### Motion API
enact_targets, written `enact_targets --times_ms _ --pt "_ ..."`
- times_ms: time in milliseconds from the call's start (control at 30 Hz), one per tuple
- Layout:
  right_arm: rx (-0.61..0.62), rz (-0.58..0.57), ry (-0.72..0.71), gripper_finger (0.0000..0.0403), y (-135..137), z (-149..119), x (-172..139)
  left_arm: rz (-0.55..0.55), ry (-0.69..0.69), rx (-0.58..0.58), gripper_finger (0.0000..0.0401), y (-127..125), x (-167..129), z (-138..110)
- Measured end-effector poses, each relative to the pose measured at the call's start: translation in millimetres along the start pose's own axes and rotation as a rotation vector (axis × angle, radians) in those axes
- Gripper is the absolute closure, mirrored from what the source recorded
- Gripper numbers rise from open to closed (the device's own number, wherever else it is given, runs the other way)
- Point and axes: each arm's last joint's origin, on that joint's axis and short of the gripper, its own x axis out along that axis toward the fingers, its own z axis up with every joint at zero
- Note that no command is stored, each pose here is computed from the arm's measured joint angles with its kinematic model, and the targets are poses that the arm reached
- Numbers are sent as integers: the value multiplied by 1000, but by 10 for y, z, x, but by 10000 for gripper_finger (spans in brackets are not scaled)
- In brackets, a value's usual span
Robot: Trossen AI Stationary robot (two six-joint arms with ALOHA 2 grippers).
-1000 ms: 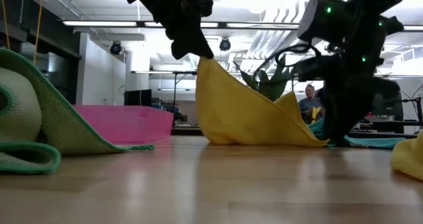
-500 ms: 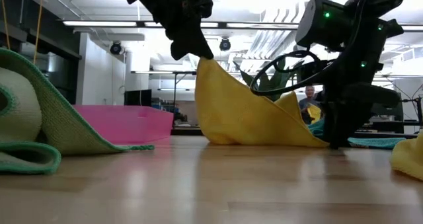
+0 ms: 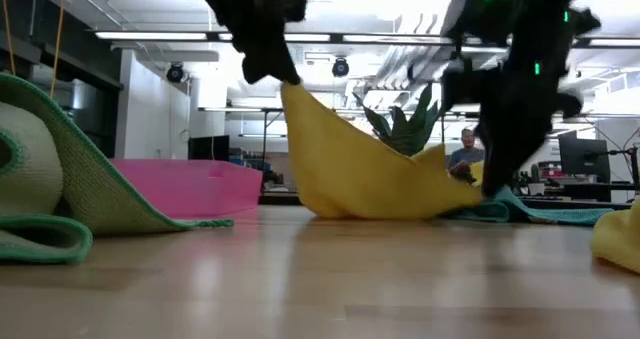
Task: Fold microfiber towels
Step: Fold the top yellow microfiber towel
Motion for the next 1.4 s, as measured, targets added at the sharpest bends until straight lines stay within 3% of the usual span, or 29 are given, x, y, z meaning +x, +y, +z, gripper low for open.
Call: enact_targets --times_ms 267,600,833,1100,1400 --pt "31 162 -308 402 -14 369 -969 63 -81 19 401 -48 -493 -29" --pt "73 37 -501 403 -251 572 -1737 218 -166 31 401 -4 -724 -19" --pt "65 -74 -507 403 -379 603 -2039 266 -239 42 401 51 -952 158" --pt "68 -233 -515 403 -498 600 -2255 456 -282 131 401 118 -1320 350" --pt "74 -329 -562 403 -590 619 -2476 595 -264 178 401 190 -1340 387"
